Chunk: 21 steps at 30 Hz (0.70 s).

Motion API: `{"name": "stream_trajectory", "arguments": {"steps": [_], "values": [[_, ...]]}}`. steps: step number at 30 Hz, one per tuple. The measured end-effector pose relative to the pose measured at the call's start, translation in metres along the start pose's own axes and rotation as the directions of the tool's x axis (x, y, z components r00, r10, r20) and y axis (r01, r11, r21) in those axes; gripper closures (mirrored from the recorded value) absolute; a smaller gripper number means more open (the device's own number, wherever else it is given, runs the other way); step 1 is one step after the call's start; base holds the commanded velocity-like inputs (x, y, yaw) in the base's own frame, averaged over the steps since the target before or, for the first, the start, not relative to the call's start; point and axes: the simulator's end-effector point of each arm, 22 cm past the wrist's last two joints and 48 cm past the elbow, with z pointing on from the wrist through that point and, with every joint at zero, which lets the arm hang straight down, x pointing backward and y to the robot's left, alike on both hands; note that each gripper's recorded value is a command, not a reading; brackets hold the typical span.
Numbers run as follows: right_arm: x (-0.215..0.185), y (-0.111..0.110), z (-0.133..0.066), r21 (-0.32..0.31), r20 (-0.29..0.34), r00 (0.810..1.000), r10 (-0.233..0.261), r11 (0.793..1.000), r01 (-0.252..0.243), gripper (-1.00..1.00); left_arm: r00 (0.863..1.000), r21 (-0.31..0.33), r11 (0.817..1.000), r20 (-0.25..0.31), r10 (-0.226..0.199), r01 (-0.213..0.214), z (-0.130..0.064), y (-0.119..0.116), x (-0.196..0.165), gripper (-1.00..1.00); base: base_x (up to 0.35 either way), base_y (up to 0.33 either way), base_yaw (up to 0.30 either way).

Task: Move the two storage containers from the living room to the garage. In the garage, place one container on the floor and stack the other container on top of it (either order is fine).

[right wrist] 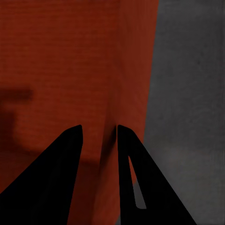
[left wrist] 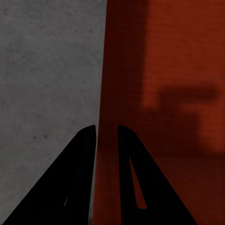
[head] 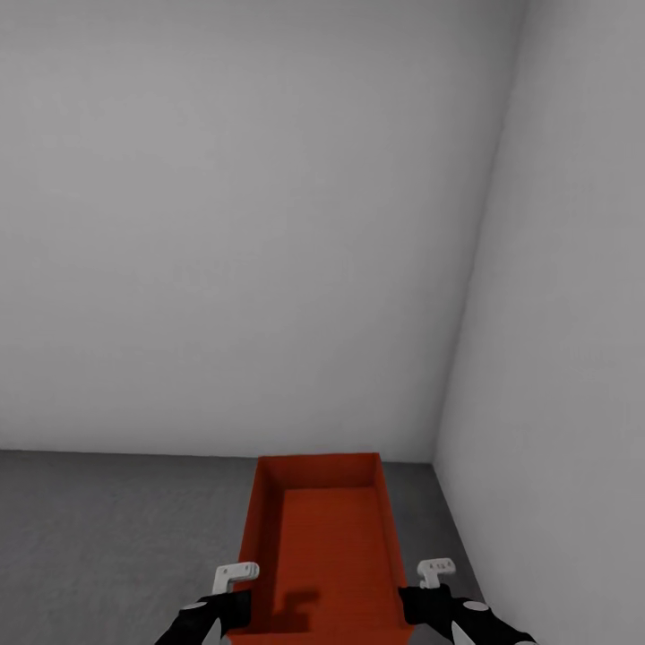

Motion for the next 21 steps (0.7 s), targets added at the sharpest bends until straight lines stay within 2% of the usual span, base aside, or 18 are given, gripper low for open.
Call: {"name": "stream_trajectory", "arguments": {"steps": [13, 21], "values": [[0.0, -0.001, 0.0, -0.001, -0.001, 1.0, 0.001, 1.0, -0.001, 1.0, 1.0, 0.0, 1.0, -0.001, 0.0, 0.0, 0.0, -0.001, 0.0, 1.0, 0.017, 0.0, 0.0], [0.01, 0.0, -0.001, -0.001, -0.047, 0.999, 0.015, 1.0, -0.015, 1.0, 0.999, -0.005, 1.0, -0.047, -0.001, 0.001, -0.001, 0.001, 0.01, 1.0, 0.275, 0.0, 0.0]]}}
